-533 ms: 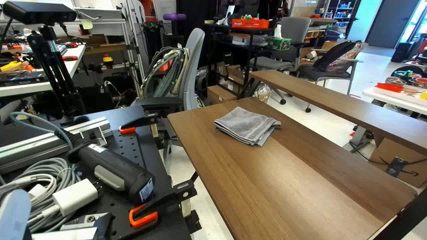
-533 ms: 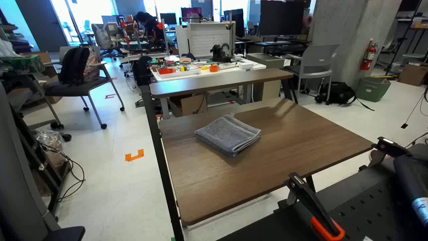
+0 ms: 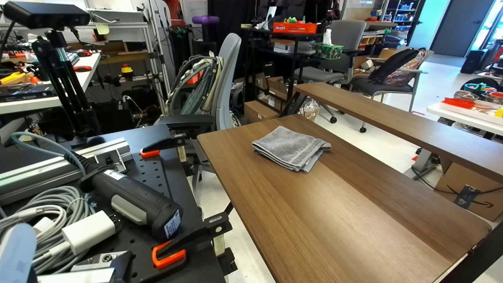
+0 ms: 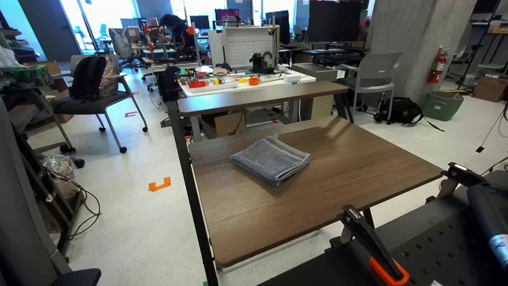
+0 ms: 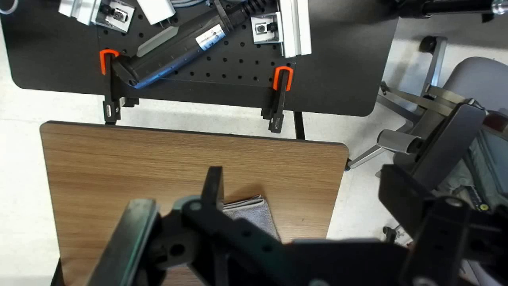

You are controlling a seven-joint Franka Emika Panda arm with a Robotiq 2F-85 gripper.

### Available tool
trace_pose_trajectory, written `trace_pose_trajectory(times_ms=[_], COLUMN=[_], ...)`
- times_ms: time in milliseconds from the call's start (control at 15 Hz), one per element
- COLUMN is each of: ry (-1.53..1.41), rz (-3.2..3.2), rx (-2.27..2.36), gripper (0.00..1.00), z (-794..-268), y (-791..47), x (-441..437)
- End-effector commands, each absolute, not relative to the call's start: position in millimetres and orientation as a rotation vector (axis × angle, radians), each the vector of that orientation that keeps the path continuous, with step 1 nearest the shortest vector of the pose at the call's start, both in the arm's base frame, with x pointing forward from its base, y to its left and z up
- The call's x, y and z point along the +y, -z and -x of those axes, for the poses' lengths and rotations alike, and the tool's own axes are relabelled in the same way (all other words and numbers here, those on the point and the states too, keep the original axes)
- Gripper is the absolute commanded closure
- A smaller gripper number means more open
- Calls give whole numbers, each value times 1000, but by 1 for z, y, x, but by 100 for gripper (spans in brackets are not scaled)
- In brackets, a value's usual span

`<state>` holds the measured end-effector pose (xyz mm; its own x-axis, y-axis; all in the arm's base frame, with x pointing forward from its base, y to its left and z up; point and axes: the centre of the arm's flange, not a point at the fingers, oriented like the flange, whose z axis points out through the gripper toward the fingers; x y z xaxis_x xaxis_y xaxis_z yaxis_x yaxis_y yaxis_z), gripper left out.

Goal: Push the towel to the right

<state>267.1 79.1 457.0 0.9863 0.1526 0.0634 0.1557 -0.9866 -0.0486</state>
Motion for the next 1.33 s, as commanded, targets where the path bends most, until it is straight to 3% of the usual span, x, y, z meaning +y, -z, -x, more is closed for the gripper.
trace_pose_trajectory(times_ms=[0, 467, 1200, 1267], ry=[143, 188, -56, -20], rz=[3072, 3085, 3115, 3078], rx=[-228, -139, 175, 122], gripper=[0, 0, 0, 0], z=[-284, -390, -529, -480], y=[-447, -393, -261, -288], x=[88, 116, 94, 89])
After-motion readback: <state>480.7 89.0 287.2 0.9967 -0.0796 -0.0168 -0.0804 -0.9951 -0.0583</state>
